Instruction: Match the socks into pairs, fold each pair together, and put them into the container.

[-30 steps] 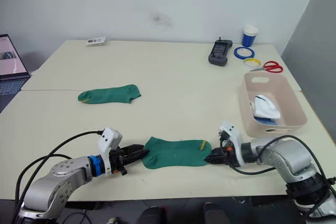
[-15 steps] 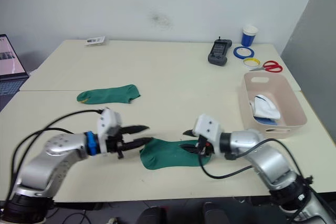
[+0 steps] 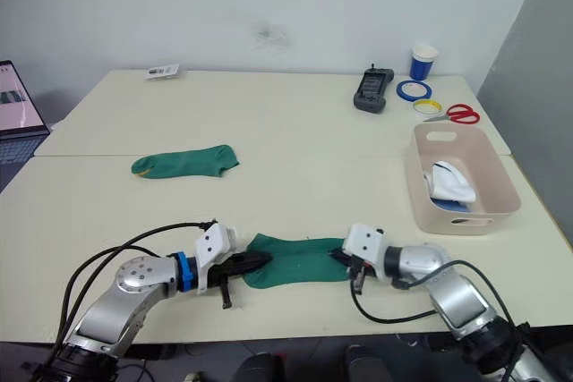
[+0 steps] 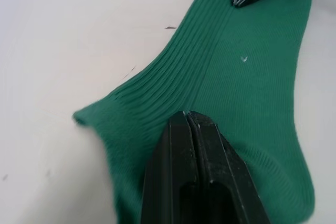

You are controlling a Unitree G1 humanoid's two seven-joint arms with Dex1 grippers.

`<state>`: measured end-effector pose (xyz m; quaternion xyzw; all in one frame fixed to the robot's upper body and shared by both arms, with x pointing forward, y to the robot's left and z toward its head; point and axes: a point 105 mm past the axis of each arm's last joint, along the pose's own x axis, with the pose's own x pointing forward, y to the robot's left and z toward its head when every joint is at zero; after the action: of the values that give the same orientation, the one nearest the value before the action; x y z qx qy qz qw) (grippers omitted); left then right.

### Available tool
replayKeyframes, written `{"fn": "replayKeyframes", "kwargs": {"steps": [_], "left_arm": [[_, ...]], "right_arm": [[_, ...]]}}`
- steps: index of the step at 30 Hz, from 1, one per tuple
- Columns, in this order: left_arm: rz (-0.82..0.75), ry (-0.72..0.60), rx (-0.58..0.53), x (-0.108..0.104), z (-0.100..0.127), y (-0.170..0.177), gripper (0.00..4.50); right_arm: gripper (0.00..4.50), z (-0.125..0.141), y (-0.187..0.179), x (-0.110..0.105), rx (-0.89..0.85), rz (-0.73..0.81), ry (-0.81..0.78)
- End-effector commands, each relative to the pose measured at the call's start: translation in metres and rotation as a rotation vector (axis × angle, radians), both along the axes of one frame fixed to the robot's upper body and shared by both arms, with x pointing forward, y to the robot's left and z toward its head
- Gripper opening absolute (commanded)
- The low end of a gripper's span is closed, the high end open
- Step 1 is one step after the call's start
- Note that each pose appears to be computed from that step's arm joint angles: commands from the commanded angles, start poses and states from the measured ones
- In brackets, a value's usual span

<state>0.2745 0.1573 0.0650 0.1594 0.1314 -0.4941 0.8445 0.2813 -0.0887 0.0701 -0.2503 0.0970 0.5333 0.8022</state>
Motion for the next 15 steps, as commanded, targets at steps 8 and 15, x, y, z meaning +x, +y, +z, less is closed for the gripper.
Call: {"fn": "replayKeyframes", "kwargs": {"steps": [8,15], "left_arm": [[-0.037,0.003,-0.094,-0.004,0.037,0.008,0.02],[-0.049,-0.015,-0.086,0.0,0.055,0.011,0.0]], "right_arm": [[0.0,0.053,-0.014,-0.011,0.206,-0.038,0.05],[1.33,0.068,-0.03,-0.018,0.283,-0.151,0.163]]}}
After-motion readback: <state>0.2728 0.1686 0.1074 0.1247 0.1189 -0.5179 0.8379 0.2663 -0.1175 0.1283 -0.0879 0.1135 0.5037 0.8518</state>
